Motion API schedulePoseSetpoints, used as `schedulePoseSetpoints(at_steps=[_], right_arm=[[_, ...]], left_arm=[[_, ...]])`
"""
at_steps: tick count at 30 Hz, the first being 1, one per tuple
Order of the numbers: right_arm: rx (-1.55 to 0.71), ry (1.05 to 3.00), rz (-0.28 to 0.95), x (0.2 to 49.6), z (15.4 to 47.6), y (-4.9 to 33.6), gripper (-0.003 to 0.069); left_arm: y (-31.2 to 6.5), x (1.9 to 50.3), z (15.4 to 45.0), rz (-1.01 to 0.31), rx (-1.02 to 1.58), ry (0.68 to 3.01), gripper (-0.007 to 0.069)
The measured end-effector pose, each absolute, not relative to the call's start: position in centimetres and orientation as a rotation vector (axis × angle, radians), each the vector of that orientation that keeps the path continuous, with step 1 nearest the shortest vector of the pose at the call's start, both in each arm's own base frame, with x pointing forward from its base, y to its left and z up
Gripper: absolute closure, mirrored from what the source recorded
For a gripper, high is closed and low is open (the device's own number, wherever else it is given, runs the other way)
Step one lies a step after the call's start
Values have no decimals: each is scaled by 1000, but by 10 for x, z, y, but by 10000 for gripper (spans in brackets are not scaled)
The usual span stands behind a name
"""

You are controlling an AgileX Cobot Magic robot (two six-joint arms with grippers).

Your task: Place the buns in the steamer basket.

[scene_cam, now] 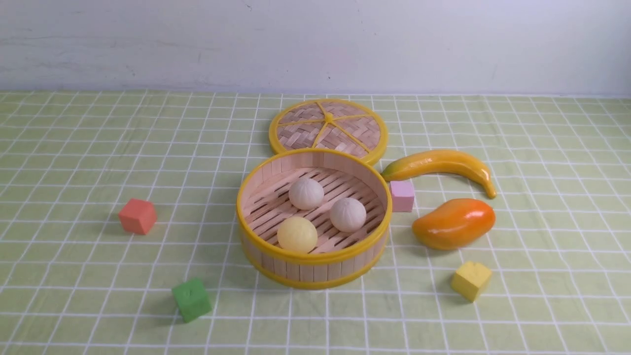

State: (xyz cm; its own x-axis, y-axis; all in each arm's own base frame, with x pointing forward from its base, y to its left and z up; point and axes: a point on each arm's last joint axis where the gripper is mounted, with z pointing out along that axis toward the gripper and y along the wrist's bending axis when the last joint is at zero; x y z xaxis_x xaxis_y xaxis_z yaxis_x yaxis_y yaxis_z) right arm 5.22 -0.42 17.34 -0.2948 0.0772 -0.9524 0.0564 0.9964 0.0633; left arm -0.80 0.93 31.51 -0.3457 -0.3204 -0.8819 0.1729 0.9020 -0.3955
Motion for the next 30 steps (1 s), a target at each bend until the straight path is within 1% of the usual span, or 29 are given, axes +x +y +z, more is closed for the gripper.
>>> schedulePoseSetpoints(at_steps=[30], right_arm=[[97,1871,20,52,173,-4,420]], left_arm=[[7,-3,316,-509,-114,1867,638]])
